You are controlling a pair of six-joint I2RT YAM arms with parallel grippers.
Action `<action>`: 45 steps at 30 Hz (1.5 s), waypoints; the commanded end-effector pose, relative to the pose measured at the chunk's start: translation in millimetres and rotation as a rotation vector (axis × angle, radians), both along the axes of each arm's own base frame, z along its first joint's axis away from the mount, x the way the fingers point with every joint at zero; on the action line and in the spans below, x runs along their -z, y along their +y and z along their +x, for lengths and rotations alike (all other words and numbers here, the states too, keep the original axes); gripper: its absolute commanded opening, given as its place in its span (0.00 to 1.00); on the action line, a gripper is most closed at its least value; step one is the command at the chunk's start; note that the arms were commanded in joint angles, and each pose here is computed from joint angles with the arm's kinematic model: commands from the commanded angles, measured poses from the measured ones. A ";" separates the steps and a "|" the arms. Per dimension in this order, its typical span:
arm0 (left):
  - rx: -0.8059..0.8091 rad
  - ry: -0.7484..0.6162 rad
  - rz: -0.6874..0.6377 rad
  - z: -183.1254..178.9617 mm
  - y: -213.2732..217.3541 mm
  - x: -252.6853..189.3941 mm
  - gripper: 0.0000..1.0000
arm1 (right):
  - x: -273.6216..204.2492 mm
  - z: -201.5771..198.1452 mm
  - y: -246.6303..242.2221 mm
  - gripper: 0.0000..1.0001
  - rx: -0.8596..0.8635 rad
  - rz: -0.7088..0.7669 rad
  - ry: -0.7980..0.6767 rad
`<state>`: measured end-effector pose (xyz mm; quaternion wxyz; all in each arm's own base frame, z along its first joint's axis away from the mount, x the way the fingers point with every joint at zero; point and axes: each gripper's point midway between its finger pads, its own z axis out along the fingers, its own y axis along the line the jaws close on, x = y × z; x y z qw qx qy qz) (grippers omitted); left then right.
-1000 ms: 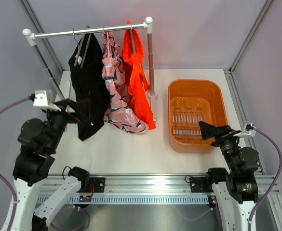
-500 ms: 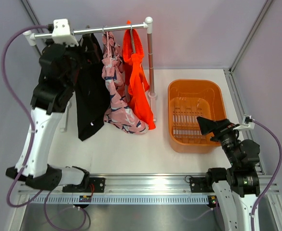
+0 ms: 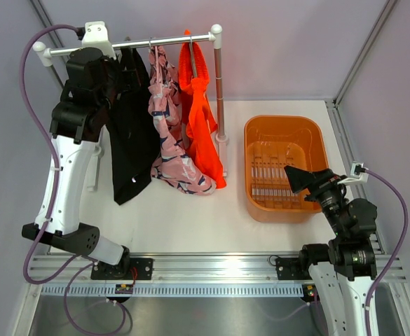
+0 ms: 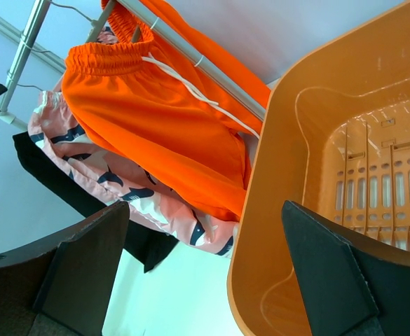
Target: Remove the shorts from the hanger
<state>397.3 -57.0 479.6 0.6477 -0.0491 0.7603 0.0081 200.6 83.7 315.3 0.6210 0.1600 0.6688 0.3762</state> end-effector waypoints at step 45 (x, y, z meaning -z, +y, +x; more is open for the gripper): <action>-0.119 0.028 0.115 97.0 31.2 43.4 0.60 | 19.7 41.4 14.7 0.99 -0.084 -0.016 0.020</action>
